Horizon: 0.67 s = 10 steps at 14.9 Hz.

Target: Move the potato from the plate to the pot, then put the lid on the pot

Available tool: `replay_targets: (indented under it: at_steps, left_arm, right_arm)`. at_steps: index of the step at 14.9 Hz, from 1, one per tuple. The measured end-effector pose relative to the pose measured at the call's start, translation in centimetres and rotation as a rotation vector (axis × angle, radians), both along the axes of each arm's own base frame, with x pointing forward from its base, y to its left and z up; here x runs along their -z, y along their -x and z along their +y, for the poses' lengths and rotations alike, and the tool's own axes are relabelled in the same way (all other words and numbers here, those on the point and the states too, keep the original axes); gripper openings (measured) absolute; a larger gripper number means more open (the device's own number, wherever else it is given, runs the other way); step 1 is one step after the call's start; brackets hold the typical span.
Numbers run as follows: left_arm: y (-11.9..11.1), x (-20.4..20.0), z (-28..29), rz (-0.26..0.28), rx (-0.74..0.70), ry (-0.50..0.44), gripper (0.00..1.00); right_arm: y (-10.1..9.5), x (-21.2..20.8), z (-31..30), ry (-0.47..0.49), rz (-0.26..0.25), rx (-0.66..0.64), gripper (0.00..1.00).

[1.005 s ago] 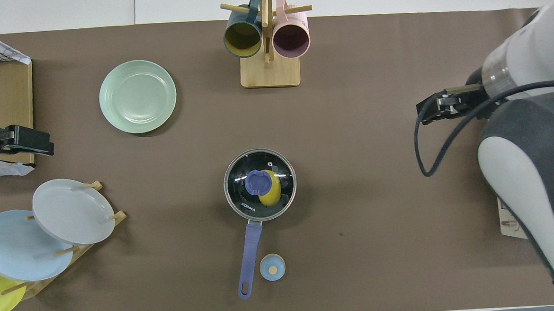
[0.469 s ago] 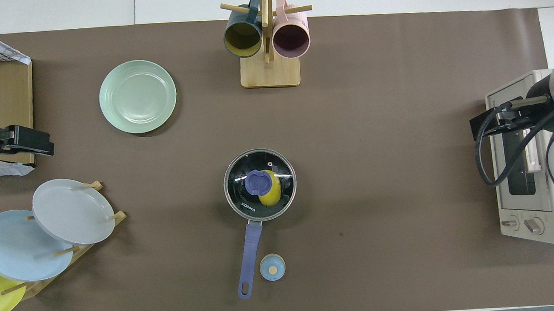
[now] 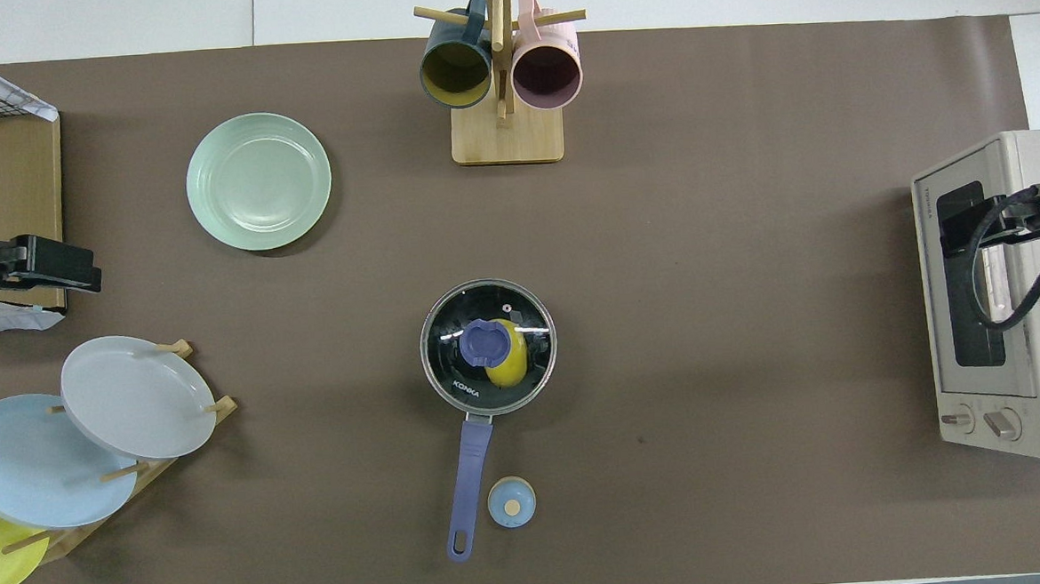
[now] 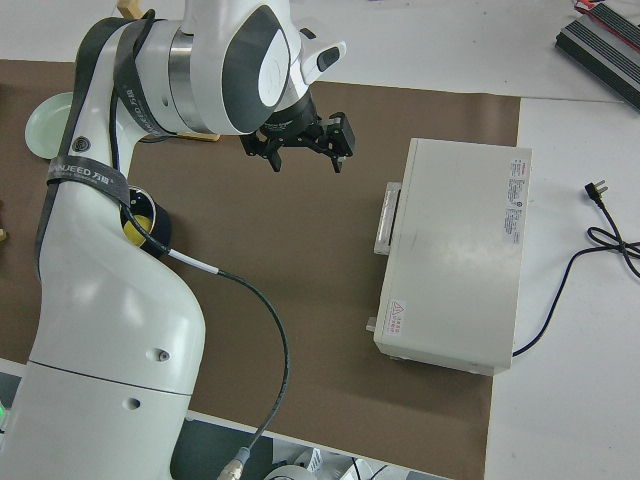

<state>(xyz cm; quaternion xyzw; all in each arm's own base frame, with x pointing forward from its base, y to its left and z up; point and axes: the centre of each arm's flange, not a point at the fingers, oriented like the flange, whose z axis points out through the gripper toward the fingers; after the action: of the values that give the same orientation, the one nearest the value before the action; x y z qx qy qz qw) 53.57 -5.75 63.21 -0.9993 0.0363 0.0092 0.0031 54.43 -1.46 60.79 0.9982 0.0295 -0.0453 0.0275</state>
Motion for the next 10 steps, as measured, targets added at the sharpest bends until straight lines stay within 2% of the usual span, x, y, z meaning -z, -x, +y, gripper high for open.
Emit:
replay_targets:
  at_steps: [10]
  left_arm:
    - [0.00, 0.00, 0.00, 0.000, 0.000, 0.000, 1.00]
  right_arm:
    - [0.10, -0.16, -0.53, 0.000, -0.003, 0.009, 1.00]
